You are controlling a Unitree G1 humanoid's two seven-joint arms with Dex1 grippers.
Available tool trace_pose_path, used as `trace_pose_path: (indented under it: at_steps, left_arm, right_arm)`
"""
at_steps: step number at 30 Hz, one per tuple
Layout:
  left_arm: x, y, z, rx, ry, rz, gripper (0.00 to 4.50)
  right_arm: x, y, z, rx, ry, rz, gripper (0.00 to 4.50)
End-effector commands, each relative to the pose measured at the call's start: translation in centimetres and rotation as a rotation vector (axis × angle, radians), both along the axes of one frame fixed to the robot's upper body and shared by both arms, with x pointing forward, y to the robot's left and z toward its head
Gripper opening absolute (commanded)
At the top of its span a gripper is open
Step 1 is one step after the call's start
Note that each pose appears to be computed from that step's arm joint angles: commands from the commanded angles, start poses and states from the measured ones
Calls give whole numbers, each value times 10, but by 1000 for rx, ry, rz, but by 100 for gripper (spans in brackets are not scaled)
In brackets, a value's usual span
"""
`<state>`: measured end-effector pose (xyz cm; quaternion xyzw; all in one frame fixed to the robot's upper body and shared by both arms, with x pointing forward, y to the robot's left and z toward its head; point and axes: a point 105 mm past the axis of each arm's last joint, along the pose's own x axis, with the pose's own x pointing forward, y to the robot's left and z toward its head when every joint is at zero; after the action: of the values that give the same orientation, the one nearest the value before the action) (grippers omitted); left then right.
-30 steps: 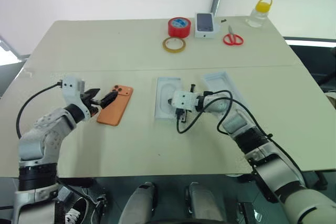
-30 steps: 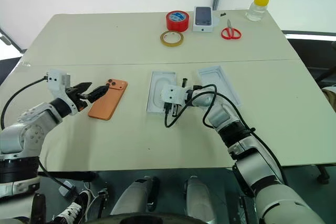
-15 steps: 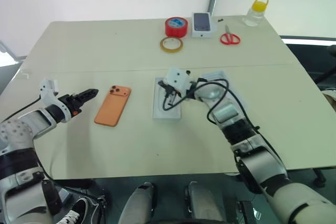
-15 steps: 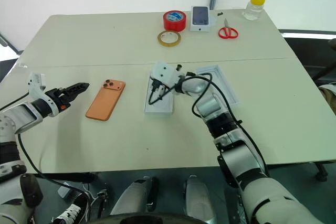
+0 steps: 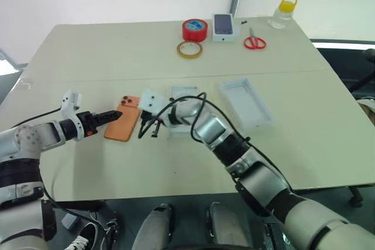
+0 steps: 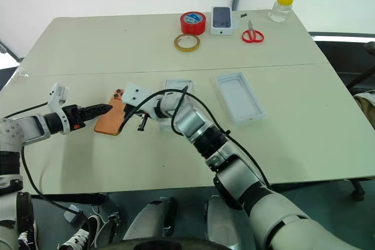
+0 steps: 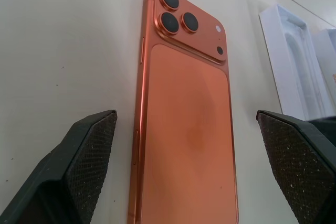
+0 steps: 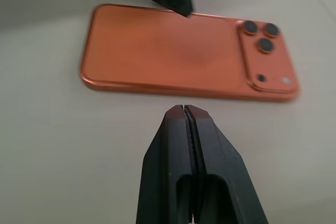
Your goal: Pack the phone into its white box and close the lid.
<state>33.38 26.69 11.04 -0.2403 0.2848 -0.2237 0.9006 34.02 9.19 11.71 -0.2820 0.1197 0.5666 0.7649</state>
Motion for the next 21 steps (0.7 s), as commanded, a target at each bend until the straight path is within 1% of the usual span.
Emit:
trace_pose_path:
  at_steps: [1,5,9,16,21]
  left_arm:
    - [-4,-5,-12,6,57,-39,450]
    - [-4,-9,-15,4,70,-68,450]
    - [-5,-16,-17,-18,83,-110,450]
    - [-8,-35,-32,-32,120,-167,450]
    - [-5,-39,-34,-54,121,-164,450]
  right_arm:
    - [1,13,7,-39,-60,-18,3]
    - [2,21,0,-79,-68,-49,3]
    - [7,22,-3,-88,-65,-82,3]
    - [15,16,-9,-136,-105,-101,3]
    - [14,14,-10,-132,-94,-105,3]
